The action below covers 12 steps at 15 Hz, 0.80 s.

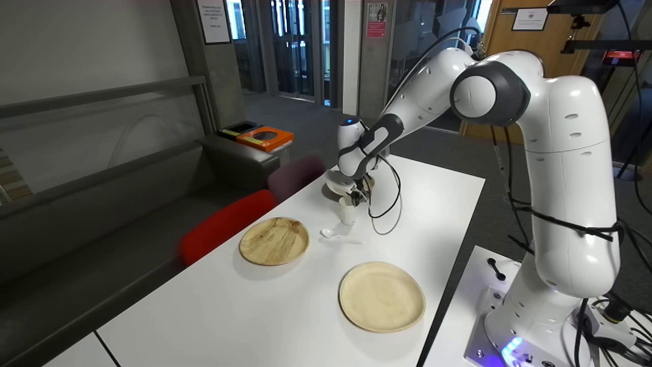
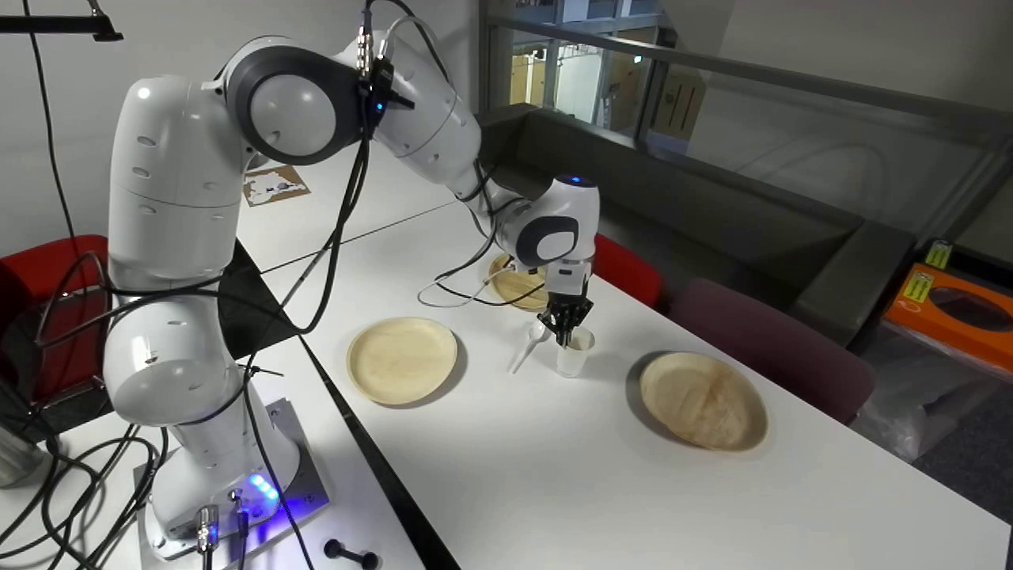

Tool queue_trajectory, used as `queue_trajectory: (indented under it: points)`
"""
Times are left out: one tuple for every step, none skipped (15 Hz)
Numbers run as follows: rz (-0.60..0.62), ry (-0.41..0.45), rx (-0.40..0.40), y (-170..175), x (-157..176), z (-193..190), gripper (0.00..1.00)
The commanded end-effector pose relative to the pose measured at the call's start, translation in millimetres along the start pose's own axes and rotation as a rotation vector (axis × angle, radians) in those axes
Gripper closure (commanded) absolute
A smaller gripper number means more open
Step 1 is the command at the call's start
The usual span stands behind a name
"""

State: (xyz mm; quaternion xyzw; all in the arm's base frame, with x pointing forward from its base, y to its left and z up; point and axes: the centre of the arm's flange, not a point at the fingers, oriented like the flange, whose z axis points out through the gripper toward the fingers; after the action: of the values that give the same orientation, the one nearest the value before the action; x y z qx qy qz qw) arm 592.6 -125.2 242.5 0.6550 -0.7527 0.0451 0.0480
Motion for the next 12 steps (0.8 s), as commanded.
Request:
queue_trajectory:
  points:
    - [0.012, 0.033, 0.072, 5, 4, -23, 0.99]
    - [0.03, 0.055, 0.117, 3, 6, -25, 0.99]
    - [0.054, 0.068, 0.163, 1, 8, -28, 0.99]
    - [0.082, 0.081, 0.207, -2, 10, -30, 0.99]
    - [0.109, 0.1, 0.255, -5, 12, -33, 0.99]
    - [0.12, 0.116, 0.277, -7, 14, -34, 0.99]
    - [0.106, 0.096, 0.225, -9, 15, -35, 0.99]
    - [0.064, 0.04, 0.123, -8, 15, -34, 0.99]
    - [0.091, 0.083, 0.153, -7, 15, -29, 0.99]
    - [0.053, 0.039, 0.073, -4, 12, -27, 0.99]
    - [0.072, 0.063, 0.073, -3, 11, -24, 0.99]
    - [0.066, 0.063, 0.05, -1, 9, -23, 0.99]
